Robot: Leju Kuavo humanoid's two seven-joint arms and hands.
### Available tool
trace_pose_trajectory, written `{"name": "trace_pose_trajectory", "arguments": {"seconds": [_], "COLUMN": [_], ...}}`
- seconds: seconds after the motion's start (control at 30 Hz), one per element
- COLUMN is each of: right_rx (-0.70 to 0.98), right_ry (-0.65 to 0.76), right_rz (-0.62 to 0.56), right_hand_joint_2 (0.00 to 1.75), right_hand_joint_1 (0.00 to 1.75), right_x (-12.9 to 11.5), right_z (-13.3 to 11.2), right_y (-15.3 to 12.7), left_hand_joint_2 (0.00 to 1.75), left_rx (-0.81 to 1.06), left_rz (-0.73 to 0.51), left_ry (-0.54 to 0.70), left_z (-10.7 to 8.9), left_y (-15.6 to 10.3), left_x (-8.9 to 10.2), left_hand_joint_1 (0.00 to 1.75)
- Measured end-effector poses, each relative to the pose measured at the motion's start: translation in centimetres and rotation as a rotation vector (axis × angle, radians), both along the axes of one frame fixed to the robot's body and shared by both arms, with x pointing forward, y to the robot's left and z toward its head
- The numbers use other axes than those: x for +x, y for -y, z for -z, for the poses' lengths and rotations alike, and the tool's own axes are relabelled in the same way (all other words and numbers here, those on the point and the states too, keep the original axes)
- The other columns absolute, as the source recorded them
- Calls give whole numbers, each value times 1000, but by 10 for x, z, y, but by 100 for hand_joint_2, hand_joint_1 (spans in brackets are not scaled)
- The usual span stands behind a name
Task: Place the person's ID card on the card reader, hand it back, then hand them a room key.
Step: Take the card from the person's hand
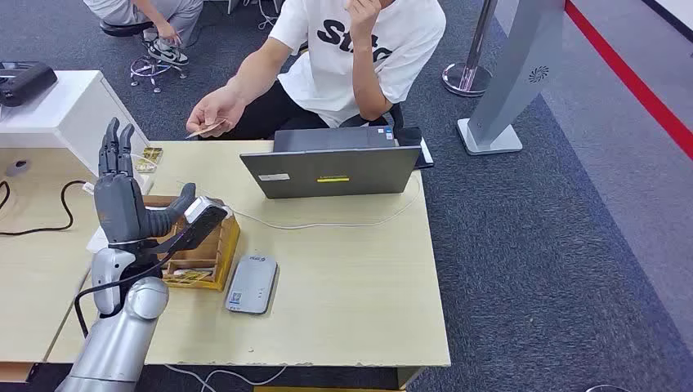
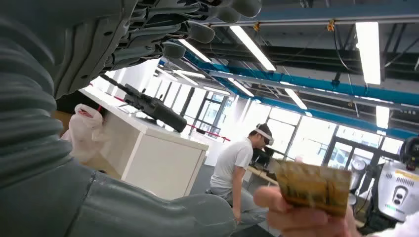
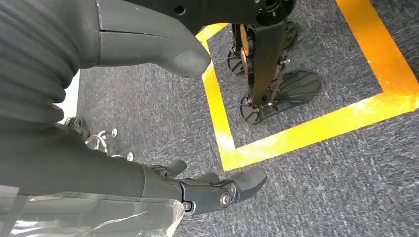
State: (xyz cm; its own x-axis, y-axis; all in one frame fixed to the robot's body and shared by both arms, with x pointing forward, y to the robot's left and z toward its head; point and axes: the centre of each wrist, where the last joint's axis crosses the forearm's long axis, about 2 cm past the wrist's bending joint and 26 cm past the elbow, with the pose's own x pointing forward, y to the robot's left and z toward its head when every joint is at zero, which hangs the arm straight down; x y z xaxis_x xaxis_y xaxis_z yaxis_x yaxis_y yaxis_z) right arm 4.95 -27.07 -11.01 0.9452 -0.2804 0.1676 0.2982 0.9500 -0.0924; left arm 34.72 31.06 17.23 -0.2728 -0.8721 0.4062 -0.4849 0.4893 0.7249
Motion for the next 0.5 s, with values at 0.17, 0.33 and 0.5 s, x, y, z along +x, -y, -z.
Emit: {"name": "trace_pose_trajectory", "arguments": {"seconds": [0.17,0.33,0.5], "right_rx": [-1,-4,-7], "right_ry": [-9,-17,-18], "right_rz": [-1,-15,-24], "right_hand_joint_2": [175,175,175], "right_hand_joint_1": [0,0,0], "right_x": [-1,-2,-2], "right_z": [0,0,0], "right_y": [1,2,3], "left_hand_joint_2": [175,175,175], "left_rx": [45,90,91], "left_rz": [-14,-41,-50], "left_ry": [-45,-87,-100], "left_z": [7,18,23], "left_y": [-3,-7,-10], "left_x": [4,6,6], "left_hand_joint_1": [0,54,108]}}
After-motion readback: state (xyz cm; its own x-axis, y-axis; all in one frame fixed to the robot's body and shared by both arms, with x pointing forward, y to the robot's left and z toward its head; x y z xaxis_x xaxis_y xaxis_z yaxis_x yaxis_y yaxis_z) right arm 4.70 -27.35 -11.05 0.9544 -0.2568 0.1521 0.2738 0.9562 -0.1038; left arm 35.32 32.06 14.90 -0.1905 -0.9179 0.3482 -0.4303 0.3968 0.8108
